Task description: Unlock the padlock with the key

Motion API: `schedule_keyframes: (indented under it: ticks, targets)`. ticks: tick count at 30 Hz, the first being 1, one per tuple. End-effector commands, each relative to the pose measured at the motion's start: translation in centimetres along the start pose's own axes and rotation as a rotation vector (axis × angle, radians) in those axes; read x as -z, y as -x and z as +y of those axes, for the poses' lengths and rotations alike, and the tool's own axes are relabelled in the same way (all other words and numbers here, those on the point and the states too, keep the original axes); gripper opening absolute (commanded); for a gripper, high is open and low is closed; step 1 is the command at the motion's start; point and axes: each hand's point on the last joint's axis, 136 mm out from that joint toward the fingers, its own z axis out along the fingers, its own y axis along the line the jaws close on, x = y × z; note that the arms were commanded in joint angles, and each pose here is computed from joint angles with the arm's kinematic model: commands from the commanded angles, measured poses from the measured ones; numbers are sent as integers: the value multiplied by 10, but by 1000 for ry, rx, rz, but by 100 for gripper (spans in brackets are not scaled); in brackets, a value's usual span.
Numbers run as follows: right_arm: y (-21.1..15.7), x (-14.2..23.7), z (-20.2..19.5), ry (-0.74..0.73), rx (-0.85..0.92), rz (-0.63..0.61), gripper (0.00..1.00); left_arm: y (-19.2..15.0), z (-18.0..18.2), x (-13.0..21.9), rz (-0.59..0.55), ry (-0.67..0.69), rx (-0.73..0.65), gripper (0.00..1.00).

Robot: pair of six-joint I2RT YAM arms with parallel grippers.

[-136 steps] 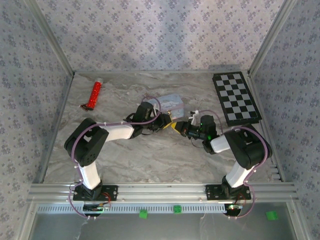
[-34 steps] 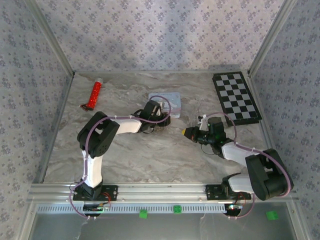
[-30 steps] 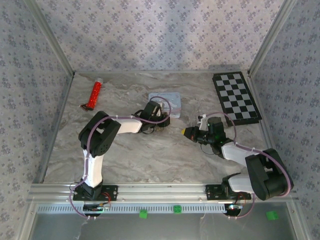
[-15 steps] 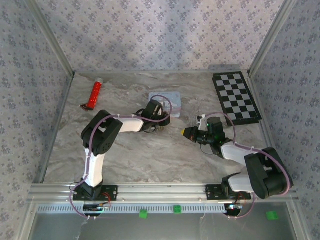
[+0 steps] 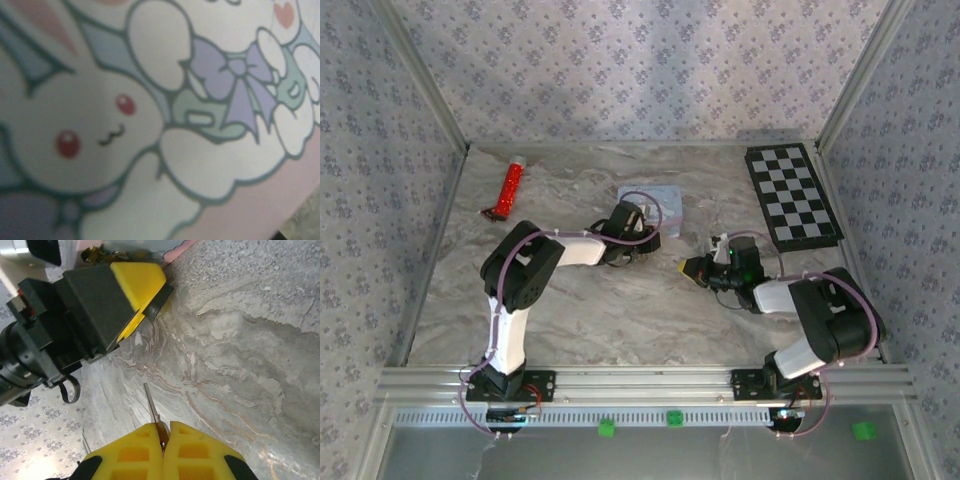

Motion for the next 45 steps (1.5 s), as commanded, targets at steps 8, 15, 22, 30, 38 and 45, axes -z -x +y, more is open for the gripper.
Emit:
schedule_keyframes:
  ticks: [8,15,22,30,38,45]
  targets:
    - [-4,-14,0,64,-72,17,0,-4,-30,21,47,-157,173,18]
    - [-6,-17,0,61,-74,23,0,-10,-26,25,72,-193,288,15]
    - [1,-23,0,132,-147,47,0,-8,-31,28,78,-230,322,15]
    - [2,-29,-1,152,-169,64,0,-8,-36,32,83,-269,342,14]
    - [14,-35,7,211,-193,54,0,-11,-38,30,99,-277,350,14]
    - [15,-35,9,224,-186,54,0,-9,-39,30,102,-284,361,14]
